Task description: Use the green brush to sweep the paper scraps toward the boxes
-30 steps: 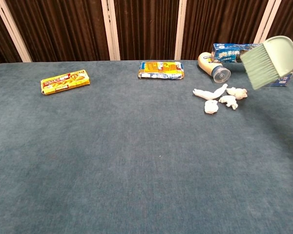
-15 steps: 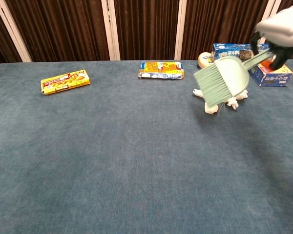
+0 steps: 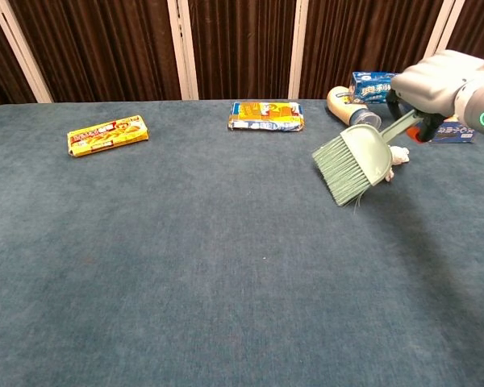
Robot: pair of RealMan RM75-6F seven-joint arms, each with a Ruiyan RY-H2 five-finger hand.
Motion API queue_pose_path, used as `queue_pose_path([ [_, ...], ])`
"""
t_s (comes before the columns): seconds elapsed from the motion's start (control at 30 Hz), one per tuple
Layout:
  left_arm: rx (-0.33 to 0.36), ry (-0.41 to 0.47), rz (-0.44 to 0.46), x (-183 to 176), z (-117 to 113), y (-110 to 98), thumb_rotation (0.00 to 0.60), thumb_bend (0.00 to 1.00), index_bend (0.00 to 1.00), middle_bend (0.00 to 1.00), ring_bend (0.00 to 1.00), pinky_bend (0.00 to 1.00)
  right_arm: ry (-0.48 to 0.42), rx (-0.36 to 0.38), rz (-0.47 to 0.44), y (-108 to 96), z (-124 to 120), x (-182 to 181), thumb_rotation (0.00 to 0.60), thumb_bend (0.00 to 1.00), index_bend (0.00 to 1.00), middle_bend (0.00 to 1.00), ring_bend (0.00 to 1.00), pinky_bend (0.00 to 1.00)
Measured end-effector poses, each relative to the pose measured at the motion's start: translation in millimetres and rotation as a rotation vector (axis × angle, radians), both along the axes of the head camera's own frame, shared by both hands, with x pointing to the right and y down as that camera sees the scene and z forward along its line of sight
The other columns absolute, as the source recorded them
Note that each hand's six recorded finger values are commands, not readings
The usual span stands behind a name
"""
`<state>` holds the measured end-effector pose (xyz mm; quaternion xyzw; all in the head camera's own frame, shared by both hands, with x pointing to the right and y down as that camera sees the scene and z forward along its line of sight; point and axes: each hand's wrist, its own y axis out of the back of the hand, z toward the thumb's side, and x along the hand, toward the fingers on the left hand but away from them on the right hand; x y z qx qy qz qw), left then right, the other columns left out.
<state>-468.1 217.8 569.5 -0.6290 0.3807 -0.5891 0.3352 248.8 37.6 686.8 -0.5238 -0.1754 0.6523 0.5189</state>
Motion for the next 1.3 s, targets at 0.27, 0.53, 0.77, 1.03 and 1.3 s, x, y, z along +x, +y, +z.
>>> queue_pose_path([
  [0.27,0.003,0.002,0.001,0.4,-1.1,0.1,0.6,0.05,0.0,0.0,0.0,0.0,0.12,0.029,0.049,-14.0,4.3,46.3,0.6,0.6,0.78,0.97,1.0,1.0],
  [0.53,0.009,-0.001,0.009,2.0,-2.5,0.8,0.6,0.05,0.0,0.0,0.0,0.0,0.228,0.118,0.07,-30.9,-31.6,94.6,0.6,0.6,0.78,0.97,1.0,1.0],
  [0.77,0.02,0.0,0.015,3.5,-4.2,1.1,0.6,0.05,0.0,0.0,0.0,0.0,0.217,0.162,0.063,-28.5,-65.6,109.5,0.6,0.6,0.78,0.97,1.0,1.0],
  [1.03,0.027,0.001,0.018,4.1,-5.1,1.5,0.6,0.05,0.0,0.0,0.0,0.0,-0.02,0.143,0.085,3.8,-93.9,89.3,0.6,0.6,0.78,0.97,1.0,1.0],
  [1.3,0.024,-0.001,0.018,4.7,-4.1,2.4,0.6,0.05,0.0,0.0,0.0,0.0,-0.205,0.038,0.064,63.5,-93.2,60.3,0.6,0.6,0.78,0.97,1.0,1.0],
])
